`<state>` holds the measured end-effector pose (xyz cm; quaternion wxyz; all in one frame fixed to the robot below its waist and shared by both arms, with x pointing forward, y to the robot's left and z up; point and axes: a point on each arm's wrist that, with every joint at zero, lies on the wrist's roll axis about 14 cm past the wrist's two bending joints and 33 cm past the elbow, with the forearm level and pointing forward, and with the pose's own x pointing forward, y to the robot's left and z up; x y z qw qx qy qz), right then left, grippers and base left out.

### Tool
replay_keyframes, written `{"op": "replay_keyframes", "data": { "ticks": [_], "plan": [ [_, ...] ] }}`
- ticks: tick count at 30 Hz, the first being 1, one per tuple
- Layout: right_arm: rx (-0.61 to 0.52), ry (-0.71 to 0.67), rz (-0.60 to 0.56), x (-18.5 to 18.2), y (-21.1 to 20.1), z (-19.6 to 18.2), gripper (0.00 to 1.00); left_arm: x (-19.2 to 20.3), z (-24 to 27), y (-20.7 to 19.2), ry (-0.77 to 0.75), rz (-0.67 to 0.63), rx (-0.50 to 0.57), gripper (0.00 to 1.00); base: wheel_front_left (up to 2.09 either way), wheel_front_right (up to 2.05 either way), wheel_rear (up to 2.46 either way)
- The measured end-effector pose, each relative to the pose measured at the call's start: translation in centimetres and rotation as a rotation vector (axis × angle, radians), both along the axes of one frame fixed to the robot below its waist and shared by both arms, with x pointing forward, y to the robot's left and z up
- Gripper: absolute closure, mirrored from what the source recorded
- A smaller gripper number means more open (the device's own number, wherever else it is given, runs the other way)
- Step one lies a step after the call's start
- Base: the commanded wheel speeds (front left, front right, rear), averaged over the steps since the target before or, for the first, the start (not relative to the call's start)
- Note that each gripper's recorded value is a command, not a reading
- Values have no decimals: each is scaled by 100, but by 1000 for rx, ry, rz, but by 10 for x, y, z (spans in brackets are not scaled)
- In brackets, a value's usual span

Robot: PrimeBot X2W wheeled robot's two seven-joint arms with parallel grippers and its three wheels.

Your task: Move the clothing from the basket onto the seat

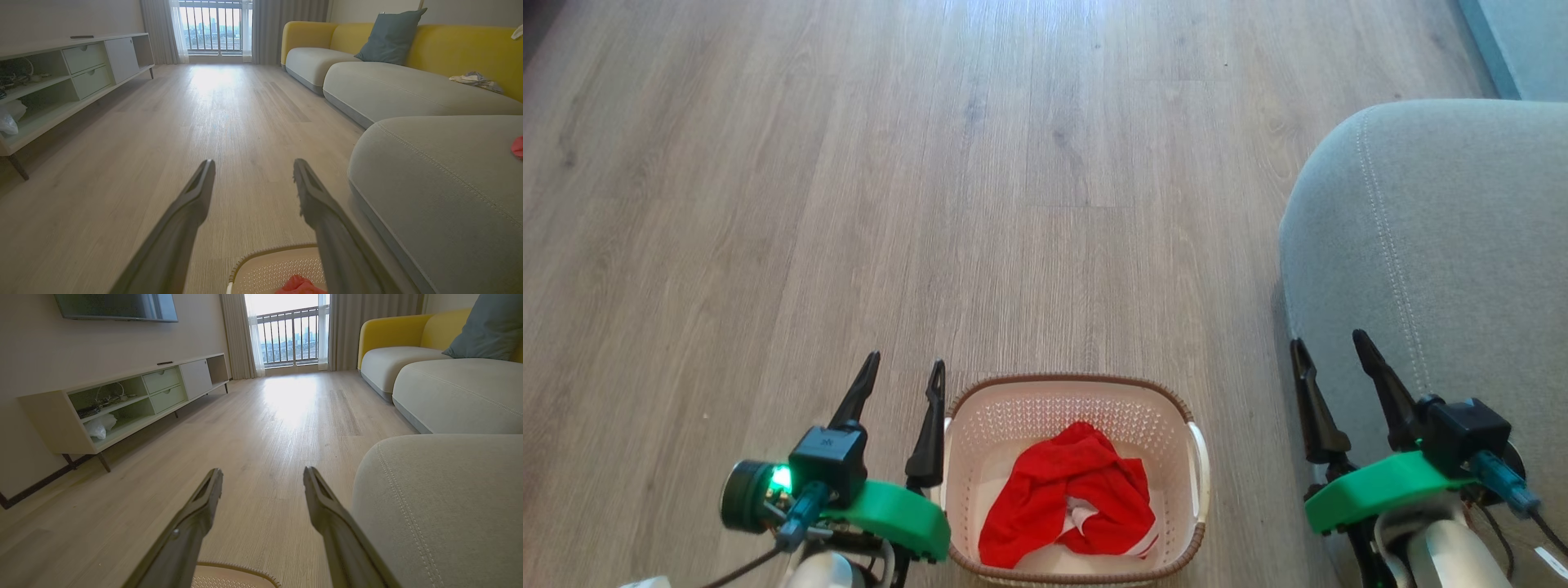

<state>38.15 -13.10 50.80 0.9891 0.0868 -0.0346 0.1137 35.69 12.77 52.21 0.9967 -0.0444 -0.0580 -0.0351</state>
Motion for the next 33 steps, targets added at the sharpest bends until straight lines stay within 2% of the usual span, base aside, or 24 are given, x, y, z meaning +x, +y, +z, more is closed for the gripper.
{"op": "replay_keyframes", "data": {
  "ticks": [33],
  "plan": [
    [-6, 15, -21, 6, -6, -6, 0, 1, -14, -2, 41, -15, 17, 0, 0, 0, 0]
  ]
}}
